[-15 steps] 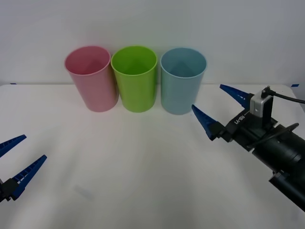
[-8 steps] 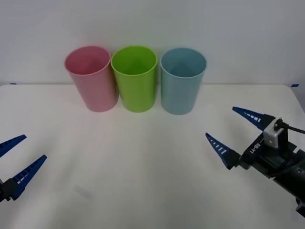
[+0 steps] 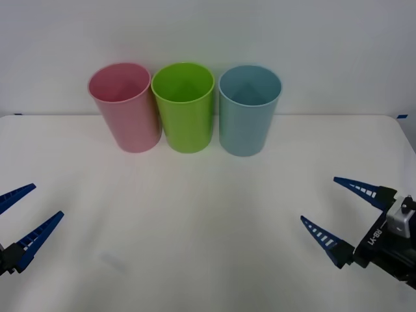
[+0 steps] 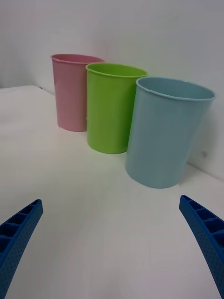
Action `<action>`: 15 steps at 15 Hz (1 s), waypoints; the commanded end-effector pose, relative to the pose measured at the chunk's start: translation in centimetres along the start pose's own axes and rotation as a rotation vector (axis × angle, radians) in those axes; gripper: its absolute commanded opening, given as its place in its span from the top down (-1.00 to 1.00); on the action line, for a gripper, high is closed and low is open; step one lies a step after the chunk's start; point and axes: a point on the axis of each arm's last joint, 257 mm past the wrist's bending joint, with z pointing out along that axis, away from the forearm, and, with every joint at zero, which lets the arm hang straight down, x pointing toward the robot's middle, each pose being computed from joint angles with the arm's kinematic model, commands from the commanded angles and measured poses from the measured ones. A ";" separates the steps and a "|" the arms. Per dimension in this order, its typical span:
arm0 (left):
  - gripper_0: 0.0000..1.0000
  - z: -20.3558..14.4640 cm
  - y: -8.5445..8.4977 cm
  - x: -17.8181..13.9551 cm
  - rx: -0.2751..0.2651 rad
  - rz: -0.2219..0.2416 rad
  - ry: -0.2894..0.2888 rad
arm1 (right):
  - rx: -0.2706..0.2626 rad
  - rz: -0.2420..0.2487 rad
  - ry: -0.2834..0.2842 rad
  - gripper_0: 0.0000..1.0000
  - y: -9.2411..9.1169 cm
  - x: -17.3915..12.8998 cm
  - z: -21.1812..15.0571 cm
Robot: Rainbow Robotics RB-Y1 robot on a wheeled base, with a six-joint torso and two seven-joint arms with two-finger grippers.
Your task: Grasp the object on the table and drop it into the matching bin: aluminum can to the light blue bin, PET bottle to the pink bin.
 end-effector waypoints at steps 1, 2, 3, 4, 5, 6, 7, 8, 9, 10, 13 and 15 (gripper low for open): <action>-1.00 0.0 0.0 0.0 0.000 0.000 0.000 | -0.019 0.020 0.013 -1.00 0.2 1.0 -1.7; -1.00 0.0 0.0 0.0 0.000 0.000 0.000 | -0.029 0.025 0.022 -1.00 0.3 1.6 -2.2; -1.00 0.0 0.0 0.0 0.000 0.000 0.000 | -0.037 0.028 0.027 -1.00 0.4 2.0 -2.7; -1.00 0.0 0.0 0.0 0.000 0.000 0.000 | -0.038 0.035 0.029 -1.00 0.5 2.3 -2.9; -1.00 0.0 0.0 0.0 0.000 0.000 0.000 | -0.037 0.037 0.035 -1.00 0.5 2.7 -3.2; -1.00 0.0 0.0 0.0 0.000 0.000 0.000 | -0.034 0.041 0.042 -1.00 0.7 3.0 -3.5; -1.00 0.0 0.0 0.0 0.000 0.000 0.000 | -0.032 0.045 0.047 -1.00 0.7 3.2 -3.8; -1.00 0.0 0.0 0.0 0.000 0.000 0.000 | -0.034 0.049 0.049 -1.00 0.9 3.4 -3.9; -1.00 0.0 0.0 0.0 0.000 0.000 0.000 | -0.039 0.051 0.050 -1.00 1.3 3.4 -3.9; -1.00 0.0 0.0 0.0 0.000 0.000 0.000 | -0.042 0.061 0.059 -1.00 1.6 3.9 -4.1; -1.00 0.0 0.0 0.0 0.000 0.000 0.000 | -0.045 0.072 0.071 -1.00 2.1 4.3 -4.4; -1.00 0.0 0.0 0.0 0.000 0.000 0.000 | -0.045 0.072 0.071 -1.00 2.1 4.3 -4.4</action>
